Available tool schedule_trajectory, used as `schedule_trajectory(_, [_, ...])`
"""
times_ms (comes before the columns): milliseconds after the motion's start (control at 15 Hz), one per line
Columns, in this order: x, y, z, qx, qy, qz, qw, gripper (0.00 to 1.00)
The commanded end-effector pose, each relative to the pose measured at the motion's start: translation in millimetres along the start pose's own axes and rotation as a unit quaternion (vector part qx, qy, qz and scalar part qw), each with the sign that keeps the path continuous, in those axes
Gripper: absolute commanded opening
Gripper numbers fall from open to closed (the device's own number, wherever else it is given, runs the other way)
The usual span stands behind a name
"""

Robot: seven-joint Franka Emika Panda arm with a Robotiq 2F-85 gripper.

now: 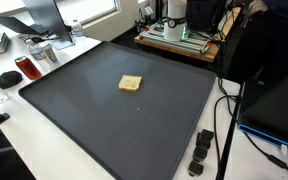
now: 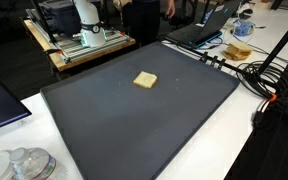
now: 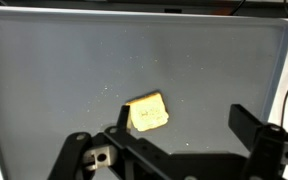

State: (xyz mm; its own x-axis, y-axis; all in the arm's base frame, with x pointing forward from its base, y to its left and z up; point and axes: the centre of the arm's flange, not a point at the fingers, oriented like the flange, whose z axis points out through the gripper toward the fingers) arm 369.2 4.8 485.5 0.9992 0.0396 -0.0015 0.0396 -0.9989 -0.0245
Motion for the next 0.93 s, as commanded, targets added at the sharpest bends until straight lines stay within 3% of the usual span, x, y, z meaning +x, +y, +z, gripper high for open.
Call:
schedule_trajectory(0, [-12, -41, -11, 0.043, 0.019, -0.083, 0.9954, 1.00])
schedule_trajectory(200, [-24, -83, -23, 0.087, 0.033, -0.147, 0.9847, 1.00])
schedule_trajectory(467, [-48, -129, -39, 0.140, 0.058, -0.234, 0.9604, 1.00])
schedule_trajectory(667, [-63, -148, -43, 0.174, 0.068, -0.278, 0.9423, 1.00])
schedule_trajectory(867, [-70, -147, -41, 0.196, 0.071, -0.291, 0.9336, 1.00])
